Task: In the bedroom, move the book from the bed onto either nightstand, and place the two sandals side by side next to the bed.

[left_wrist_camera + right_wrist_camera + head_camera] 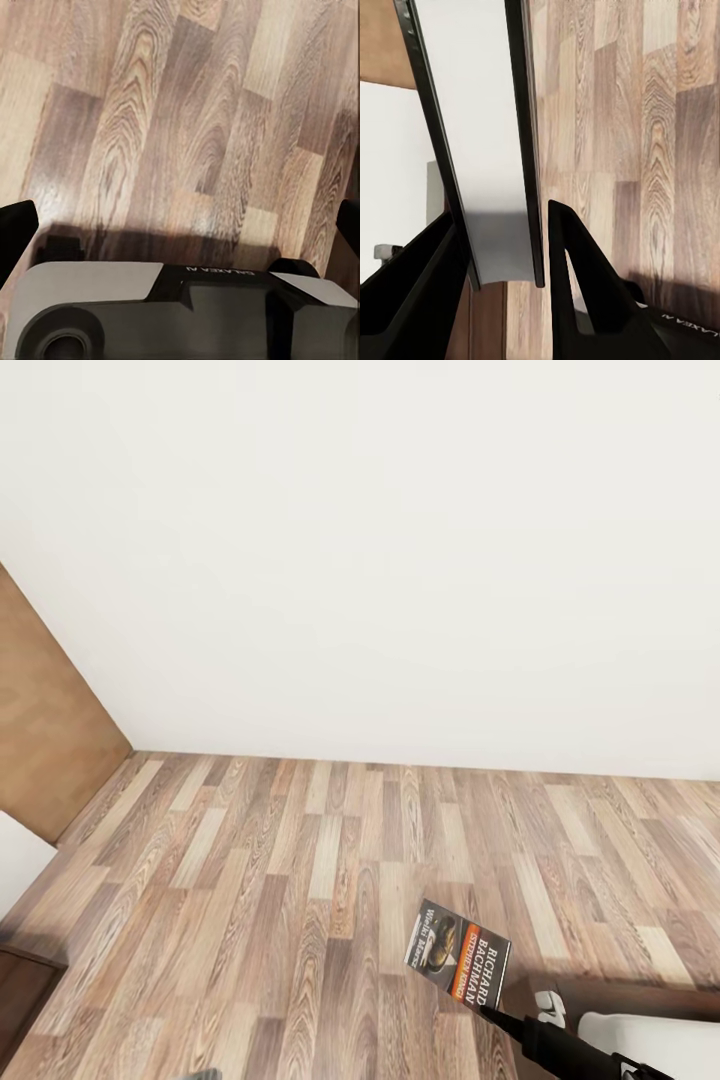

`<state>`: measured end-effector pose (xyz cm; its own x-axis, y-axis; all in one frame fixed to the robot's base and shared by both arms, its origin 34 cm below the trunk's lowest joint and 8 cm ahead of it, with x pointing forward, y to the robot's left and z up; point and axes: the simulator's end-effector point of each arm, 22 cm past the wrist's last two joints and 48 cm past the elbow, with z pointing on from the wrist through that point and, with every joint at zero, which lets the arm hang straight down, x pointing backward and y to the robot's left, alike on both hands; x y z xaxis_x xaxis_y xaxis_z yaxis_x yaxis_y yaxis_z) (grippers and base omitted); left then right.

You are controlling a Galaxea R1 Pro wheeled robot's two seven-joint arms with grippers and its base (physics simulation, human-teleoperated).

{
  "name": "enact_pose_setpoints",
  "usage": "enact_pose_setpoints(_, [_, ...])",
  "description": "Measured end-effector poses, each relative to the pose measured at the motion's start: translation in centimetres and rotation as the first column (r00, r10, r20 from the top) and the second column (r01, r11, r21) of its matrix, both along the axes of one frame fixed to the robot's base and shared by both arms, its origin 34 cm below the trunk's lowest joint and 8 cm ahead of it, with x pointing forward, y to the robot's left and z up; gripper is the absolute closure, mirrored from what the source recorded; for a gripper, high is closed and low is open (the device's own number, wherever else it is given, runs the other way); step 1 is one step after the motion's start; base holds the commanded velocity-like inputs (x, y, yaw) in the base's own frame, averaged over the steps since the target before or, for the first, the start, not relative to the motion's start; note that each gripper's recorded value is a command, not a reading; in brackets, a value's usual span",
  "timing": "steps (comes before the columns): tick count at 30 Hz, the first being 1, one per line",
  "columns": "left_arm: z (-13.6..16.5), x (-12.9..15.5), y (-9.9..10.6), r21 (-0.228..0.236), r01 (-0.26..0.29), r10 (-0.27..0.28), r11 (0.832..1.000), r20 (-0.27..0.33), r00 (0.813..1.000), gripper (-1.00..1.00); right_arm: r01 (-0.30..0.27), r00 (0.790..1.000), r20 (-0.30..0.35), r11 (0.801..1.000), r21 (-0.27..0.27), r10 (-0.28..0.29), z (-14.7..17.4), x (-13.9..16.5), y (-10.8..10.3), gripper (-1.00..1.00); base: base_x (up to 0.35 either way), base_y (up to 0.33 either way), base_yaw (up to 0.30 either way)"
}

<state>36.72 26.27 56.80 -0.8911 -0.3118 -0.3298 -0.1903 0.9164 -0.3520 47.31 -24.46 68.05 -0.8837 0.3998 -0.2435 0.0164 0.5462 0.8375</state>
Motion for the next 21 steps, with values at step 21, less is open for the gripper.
enact_pose_setpoints(21, [0.8,1.2,-0.3,-0.004,0.000,0.001,1.000,0.032,0.999,-1.00,0.000,0.999,0.034,1.000,-0.001,0.000,1.2,0.9,-0.1,1.00,0.000,0.000,0.000])
